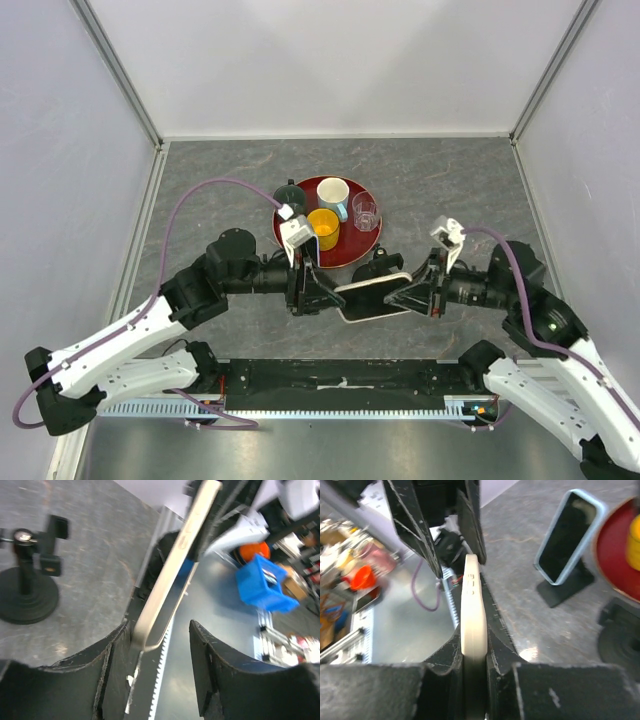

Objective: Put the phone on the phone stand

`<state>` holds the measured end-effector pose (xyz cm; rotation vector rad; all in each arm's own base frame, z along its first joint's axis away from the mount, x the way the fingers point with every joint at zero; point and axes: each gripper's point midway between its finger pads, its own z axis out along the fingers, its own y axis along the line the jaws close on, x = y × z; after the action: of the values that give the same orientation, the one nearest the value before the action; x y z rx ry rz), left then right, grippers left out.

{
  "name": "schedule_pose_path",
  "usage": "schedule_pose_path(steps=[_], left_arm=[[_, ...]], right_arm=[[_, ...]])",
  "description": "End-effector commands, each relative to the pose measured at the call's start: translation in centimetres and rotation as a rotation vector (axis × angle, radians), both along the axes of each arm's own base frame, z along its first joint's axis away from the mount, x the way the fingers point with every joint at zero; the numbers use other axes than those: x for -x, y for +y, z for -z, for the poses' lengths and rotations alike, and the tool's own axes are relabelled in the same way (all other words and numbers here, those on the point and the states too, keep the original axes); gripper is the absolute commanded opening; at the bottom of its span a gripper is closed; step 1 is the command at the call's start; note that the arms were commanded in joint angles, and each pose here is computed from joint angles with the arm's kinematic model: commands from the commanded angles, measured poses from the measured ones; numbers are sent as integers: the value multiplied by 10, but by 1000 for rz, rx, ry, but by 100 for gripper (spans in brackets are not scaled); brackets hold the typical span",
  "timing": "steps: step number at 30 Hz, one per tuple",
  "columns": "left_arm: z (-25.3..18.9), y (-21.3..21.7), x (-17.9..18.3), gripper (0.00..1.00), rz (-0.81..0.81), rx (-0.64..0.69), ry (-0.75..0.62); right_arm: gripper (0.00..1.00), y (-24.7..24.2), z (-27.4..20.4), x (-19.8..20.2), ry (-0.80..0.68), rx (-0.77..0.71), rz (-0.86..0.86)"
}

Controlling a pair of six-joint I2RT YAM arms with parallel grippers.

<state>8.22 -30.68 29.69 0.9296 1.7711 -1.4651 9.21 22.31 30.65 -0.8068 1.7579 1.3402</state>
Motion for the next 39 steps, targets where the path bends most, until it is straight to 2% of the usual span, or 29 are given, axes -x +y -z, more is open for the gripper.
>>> schedule_pose_path(steps=[1,3,4,8,10,11,14,17,18,19,23,26,39], left_arm=[[-16,15,-41,56,-264,-64,-41],[-11,21,-57,55,-361,-117,-30],[-10,19,-59,53,-367,-123,-23],[-4,-1,-61,49,-339,-135,26],[7,-14,-65,49,-364,-167,45],[10,-13,-77,49,-448,-185,29],[26,-26,-92,56,-580,-248,6],[42,-41,-103,59,-677,-315,-24],[35,-49,-102,59,-693,-313,-42],[55,-53,-106,59,-729,-385,-44],[60,-59,-122,49,-849,-428,-90],[64,-65,-125,39,-856,-425,-94],[82,-86,-124,35,-784,-448,-120]], right_arm=[[0,-61,-10,-53,-102,98,519],[0,-97,-22,-53,-136,79,702],[0,-126,-33,-62,-147,64,875],[0,-196,-45,-56,-144,15,1213],[0,-214,-48,-50,-148,-2,1286],[0,-222,-52,-47,-154,-29,1320],[0,-225,-59,-41,-174,-58,1313],[0,-222,-63,-39,-194,-57,1284],[0,-221,-64,-37,-201,-57,1270],[0,-220,-64,-37,-205,-55,1264],[0,-219,-66,-33,-219,-68,1242],[0,-214,-66,-31,-220,-80,1208],[0,-168,-46,-41,-218,37,996]])
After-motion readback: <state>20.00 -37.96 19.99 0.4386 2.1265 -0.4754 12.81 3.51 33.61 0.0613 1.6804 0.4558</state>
